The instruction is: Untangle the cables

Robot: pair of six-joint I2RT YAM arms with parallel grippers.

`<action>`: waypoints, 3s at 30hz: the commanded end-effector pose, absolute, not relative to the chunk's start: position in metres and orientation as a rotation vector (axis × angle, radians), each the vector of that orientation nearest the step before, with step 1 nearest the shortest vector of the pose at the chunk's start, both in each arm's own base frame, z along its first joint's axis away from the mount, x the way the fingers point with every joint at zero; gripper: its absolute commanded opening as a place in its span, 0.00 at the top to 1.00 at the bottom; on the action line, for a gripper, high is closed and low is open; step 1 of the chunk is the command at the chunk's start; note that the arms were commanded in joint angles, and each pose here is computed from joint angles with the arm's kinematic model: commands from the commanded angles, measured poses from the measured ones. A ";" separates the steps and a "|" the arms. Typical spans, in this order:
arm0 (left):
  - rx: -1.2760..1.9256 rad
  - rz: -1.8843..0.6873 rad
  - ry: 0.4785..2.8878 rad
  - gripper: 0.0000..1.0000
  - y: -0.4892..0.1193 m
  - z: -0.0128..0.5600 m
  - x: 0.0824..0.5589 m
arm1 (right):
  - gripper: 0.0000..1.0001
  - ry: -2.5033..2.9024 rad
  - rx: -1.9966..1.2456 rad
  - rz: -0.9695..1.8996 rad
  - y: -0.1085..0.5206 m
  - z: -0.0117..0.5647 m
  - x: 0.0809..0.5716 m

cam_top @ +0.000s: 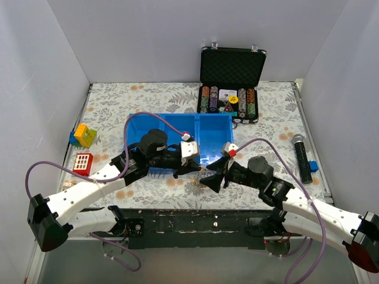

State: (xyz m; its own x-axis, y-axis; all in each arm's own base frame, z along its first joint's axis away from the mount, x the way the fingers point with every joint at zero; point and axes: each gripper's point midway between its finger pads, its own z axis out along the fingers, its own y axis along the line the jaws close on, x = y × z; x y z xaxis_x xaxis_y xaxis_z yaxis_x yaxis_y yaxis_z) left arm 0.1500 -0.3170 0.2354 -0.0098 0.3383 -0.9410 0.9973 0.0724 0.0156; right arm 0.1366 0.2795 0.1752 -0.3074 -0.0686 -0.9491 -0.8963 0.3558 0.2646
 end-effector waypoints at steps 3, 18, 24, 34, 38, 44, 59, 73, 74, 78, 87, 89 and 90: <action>1.410 -1.022 1.467 1.00 -0.313 0.251 0.136 | 0.17 1.420 -0.797 1.080 0.294 0.238 0.156; 1.360 -1.041 1.447 1.00 -0.319 0.275 0.140 | 0.34 1.471 -0.885 1.206 0.323 0.223 0.148; 1.282 -1.006 1.356 1.00 -0.326 0.329 0.153 | 0.43 1.551 -0.912 1.248 0.327 0.188 0.142; 1.122 -0.888 1.162 1.00 -0.320 0.450 0.173 | 0.39 1.774 -0.937 1.174 0.314 0.111 0.137; 1.032 -0.801 1.067 1.00 -0.304 0.501 0.178 | 0.35 1.836 -0.935 1.137 0.307 0.091 0.135; 0.875 -0.618 0.933 1.00 -0.269 0.567 0.189 | 0.34 1.906 -0.965 1.083 0.301 0.070 0.130; 0.312 -0.246 0.541 0.91 -0.144 0.721 0.178 | 0.33 1.981 -1.008 1.022 0.301 0.056 0.129; 0.300 -0.010 1.024 0.87 -0.144 0.501 0.267 | 0.35 1.925 -0.994 1.048 0.304 0.081 0.127; 0.310 -0.009 1.042 0.88 -0.143 0.490 0.273 | 0.35 1.917 -0.992 1.052 0.304 0.083 0.127; 0.268 0.056 1.143 0.90 -0.113 0.452 0.317 | 0.35 1.903 -0.987 1.064 0.305 0.089 0.125; 0.286 0.010 1.277 0.89 -0.107 0.400 0.364 | 0.35 1.903 -0.979 1.054 0.300 0.088 0.123; 0.296 -0.010 1.290 0.90 -0.111 0.398 0.367 | 0.35 1.903 -0.978 1.057 0.299 0.087 0.122; 0.302 -0.016 1.296 0.90 -0.113 0.395 0.369 | 0.35 1.903 -0.977 1.056 0.299 0.087 0.123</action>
